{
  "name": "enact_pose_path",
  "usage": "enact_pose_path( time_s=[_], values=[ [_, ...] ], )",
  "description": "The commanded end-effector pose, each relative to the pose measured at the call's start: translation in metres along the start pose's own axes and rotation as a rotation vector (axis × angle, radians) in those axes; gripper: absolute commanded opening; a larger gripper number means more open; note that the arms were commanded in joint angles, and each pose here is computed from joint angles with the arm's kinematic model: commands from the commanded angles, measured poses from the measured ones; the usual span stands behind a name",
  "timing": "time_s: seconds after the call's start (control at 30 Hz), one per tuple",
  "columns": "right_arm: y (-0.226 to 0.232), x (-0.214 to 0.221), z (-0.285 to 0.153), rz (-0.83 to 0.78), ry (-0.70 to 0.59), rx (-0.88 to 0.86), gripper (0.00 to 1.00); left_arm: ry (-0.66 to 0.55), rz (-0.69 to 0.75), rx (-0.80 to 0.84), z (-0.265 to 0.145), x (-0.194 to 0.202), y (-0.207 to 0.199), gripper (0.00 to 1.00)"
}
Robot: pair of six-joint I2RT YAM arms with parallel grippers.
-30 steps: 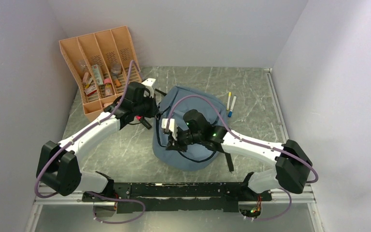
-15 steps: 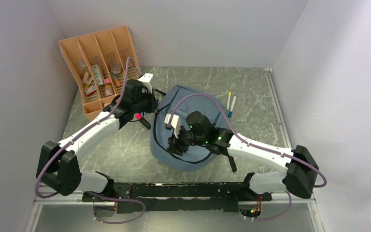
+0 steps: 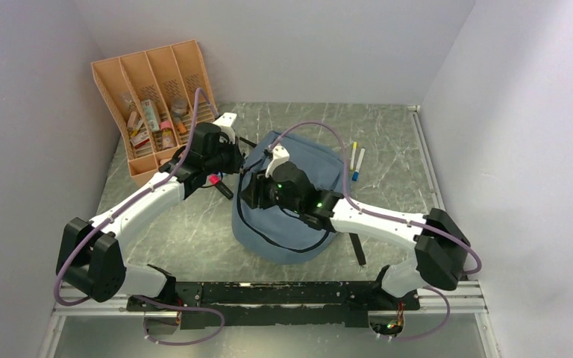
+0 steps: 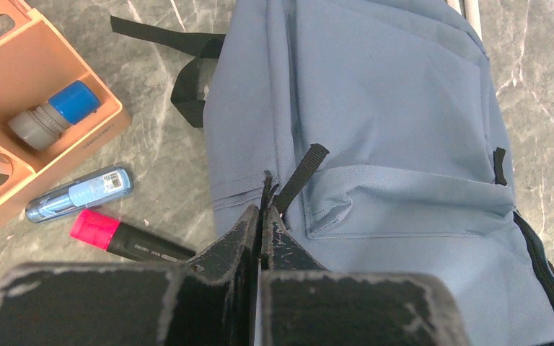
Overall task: Pack the student bag
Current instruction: Zip the student bag at the center of the board.
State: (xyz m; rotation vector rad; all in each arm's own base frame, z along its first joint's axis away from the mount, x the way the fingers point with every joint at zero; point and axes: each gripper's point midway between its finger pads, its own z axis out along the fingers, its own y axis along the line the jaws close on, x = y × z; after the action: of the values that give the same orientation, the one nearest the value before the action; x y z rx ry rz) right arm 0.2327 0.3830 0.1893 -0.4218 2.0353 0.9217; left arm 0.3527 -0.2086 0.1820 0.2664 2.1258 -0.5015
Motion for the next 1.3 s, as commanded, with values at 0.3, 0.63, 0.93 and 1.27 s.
enact_pose_path(
  time_s=[0.3,0.63,0.93,1.27],
  values=[
    [-0.003,-0.019,0.043,0.162,-0.092,0.213,0.56,-0.139,0.012,0.025,-0.005,-0.042,-0.006,0.05],
    [-0.018,0.0,0.049,0.036,-0.055,0.302,0.51,-0.144,0.011,0.031,-0.006,-0.044,-0.007,0.05],
    [0.0,0.012,0.058,-0.056,-0.004,0.227,0.21,-0.144,0.012,0.031,-0.006,-0.044,-0.007,0.05],
    [0.017,0.025,0.03,-0.176,0.031,0.047,0.0,-0.134,0.01,0.023,-0.004,-0.041,-0.006,0.05]
  ],
)
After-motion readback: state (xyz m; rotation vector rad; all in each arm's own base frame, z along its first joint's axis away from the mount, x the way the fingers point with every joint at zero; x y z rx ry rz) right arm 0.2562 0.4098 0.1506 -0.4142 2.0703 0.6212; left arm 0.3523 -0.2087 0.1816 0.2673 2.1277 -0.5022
